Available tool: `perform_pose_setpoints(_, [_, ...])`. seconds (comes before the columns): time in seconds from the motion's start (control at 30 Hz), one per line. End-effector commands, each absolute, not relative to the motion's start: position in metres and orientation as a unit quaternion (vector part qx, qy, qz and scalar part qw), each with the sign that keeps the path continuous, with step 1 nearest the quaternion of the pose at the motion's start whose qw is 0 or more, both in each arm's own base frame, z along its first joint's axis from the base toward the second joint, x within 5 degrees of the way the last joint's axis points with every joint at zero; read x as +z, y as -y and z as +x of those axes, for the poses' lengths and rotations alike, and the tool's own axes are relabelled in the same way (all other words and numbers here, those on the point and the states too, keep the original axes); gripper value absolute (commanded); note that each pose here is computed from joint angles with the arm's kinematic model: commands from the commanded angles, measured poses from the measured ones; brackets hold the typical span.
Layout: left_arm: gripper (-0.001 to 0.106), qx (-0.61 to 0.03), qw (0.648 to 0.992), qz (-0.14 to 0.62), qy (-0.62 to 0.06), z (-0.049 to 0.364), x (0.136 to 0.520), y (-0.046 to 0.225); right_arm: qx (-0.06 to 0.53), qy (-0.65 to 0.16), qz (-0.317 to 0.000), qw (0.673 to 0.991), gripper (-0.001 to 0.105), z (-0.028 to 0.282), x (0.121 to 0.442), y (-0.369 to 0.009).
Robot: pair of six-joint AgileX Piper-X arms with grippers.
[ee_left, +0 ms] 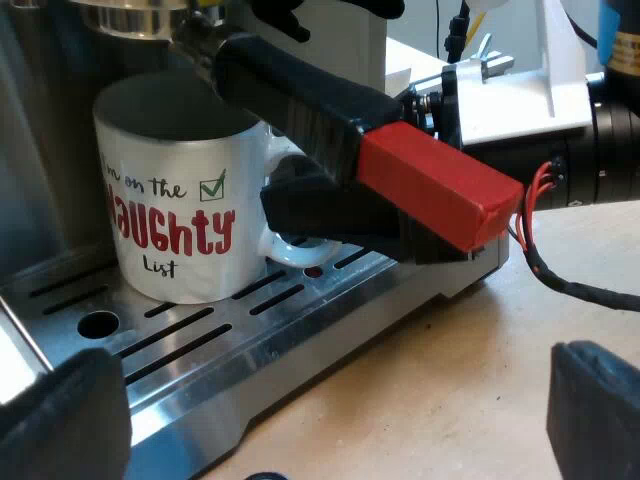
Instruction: Remove mug from coffee machine
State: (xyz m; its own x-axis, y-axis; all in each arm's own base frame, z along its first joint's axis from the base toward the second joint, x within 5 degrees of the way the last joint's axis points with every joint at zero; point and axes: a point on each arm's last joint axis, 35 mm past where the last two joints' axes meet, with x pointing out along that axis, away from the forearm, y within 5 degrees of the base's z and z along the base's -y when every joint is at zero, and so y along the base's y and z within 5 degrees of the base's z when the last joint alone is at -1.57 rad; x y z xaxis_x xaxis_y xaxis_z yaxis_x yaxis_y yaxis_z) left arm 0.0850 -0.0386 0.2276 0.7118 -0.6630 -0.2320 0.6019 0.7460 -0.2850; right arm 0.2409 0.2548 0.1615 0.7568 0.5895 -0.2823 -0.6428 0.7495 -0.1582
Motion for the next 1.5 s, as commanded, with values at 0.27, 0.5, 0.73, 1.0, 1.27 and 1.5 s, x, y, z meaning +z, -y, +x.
perform_pose_setpoints(0.27, [0.086, -0.348, 0.920, -0.091, -0.154, 0.085, 0.230, 0.039, 0.339, -0.096, -0.128, 0.927, 0.007, 0.242, 0.165, -0.258])
perform_pose_setpoints(0.5, [0.086, -0.348, 0.920, -0.091, -0.154, 0.085, 0.230, 0.039, 0.335, -0.091, -0.168, 0.923, 0.000, 0.236, 0.168, -0.261])
perform_pose_setpoints(0.73, [0.086, -0.348, 0.920, -0.091, -0.154, 0.085, 0.230, 0.039, 0.302, -0.122, -0.201, 0.924, 0.000, 0.223, 0.175, -0.259])
perform_pose_setpoints(1.0, [0.086, -0.353, 0.921, -0.091, -0.137, 0.086, 0.234, 0.040, 0.300, -0.129, -0.206, 0.922, 0.000, 0.209, 0.185, -0.246])
perform_pose_setpoints(1.27, [0.086, -0.382, 0.910, -0.095, -0.132, 0.084, 0.238, 0.041, 0.300, -0.143, -0.211, 0.919, 0.000, 0.188, 0.201, -0.220])
perform_pose_setpoints(1.5, [0.086, -0.383, 0.909, -0.095, -0.133, 0.083, 0.244, 0.041, 0.300, -0.157, -0.220, 0.915, 0.000, 0.174, 0.217, -0.203])
